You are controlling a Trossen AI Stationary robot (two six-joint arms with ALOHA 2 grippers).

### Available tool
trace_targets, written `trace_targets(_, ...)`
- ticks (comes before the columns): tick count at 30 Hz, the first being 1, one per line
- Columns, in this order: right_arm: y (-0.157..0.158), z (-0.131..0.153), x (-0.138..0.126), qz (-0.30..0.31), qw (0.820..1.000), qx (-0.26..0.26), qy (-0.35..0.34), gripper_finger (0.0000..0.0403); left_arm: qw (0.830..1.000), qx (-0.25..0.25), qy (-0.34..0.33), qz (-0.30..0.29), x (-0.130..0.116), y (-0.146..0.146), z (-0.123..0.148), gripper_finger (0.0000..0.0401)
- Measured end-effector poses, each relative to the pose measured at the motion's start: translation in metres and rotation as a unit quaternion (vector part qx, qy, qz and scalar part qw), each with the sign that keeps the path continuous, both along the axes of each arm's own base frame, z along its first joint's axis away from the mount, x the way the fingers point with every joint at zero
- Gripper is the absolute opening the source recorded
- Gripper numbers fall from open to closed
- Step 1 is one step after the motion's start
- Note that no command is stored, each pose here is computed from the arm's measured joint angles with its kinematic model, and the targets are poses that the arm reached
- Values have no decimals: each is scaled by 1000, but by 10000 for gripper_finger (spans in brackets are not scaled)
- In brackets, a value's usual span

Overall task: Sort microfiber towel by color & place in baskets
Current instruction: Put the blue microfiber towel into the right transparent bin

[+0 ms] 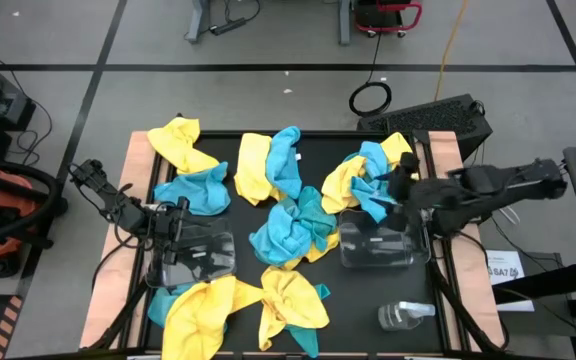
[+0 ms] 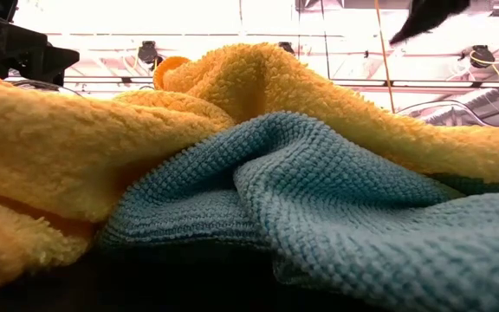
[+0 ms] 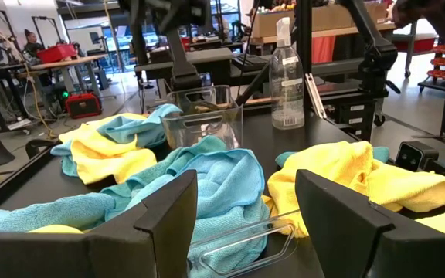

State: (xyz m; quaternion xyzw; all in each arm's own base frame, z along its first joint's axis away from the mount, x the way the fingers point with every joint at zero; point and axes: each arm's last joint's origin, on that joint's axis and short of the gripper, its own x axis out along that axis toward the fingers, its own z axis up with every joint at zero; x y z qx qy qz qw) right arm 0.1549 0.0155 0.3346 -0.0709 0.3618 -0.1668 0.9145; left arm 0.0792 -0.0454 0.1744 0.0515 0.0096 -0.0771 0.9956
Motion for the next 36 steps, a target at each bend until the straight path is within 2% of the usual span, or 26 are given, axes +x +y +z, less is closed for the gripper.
trace_targets(2, -8, -12, 8, -16, 998, 12, 66, 245, 1000, 0, 0, 0, 0, 0, 0, 225)
trace_targets(5, -23, -29, 15, -55, 985, 18, 163, 239, 1000, 0, 0, 0, 0, 0, 0, 225)
trace_targets(8, -37, -40, 21, -75, 972, 27, 222, 235, 1000, 0, 0, 0, 0, 0, 0, 225)
trace_targets(18, -76, -63, 47, -74, 963, 78, 249, 232, 1000, 0, 0, 0, 0, 0, 0, 225)
trace_targets(28, -107, -113, 48, -138, 926, 118, 332, 232, 1000, 0, 0, 0, 0, 0, 0, 225)
trace_targets(36, -119, -127, 57, -146, 933, 113, 310, 224, 1000, 0, 0, 0, 0, 0, 0, 225)
